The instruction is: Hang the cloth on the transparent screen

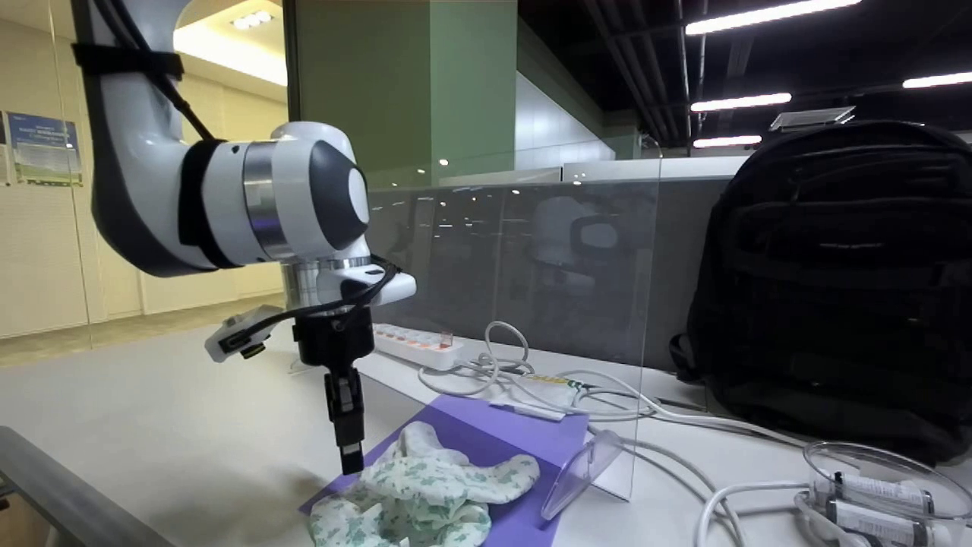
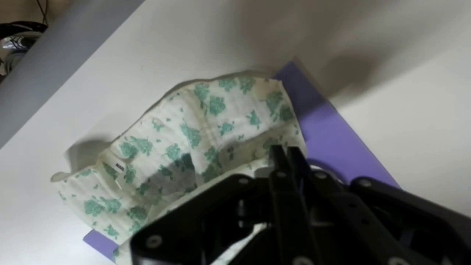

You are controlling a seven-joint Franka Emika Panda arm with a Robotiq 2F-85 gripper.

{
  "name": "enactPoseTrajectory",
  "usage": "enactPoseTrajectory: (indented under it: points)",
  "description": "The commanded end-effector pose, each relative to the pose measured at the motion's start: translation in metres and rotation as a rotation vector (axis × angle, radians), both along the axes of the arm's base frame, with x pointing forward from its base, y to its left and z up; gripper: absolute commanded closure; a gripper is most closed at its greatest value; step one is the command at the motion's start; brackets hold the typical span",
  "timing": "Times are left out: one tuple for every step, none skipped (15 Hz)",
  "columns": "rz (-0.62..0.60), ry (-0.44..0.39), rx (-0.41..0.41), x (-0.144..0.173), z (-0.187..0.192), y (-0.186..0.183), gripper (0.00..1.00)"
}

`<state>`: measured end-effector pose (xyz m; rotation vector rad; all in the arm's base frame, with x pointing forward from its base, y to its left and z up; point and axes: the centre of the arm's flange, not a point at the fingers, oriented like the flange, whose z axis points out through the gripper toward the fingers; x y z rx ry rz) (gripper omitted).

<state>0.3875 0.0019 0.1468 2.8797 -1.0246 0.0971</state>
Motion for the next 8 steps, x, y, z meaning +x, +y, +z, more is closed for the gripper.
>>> enactPoseTrajectory:
  points:
    - [-0.057,0.002,-0.013,-0.018,0.025,-0.01,0.61]
    - [-0.081,-0.009,-0.025,-0.021,0.027,-0.016,0.55]
    - [-0.106,-0.023,-0.04,-0.022,0.029,-0.024,0.46]
    - [-0.124,-0.034,-0.048,-0.022,0.03,-0.03,0.4]
    - [-0.144,-0.05,-0.055,-0.02,0.032,-0.038,0.32]
    - [-0.162,-0.058,-0.061,-0.017,0.033,-0.044,0.27]
    - [-0.177,-0.065,-0.065,-0.014,0.034,-0.05,0.19]
    - [-0.191,-0.066,-0.067,-0.011,0.033,-0.057,0.13]
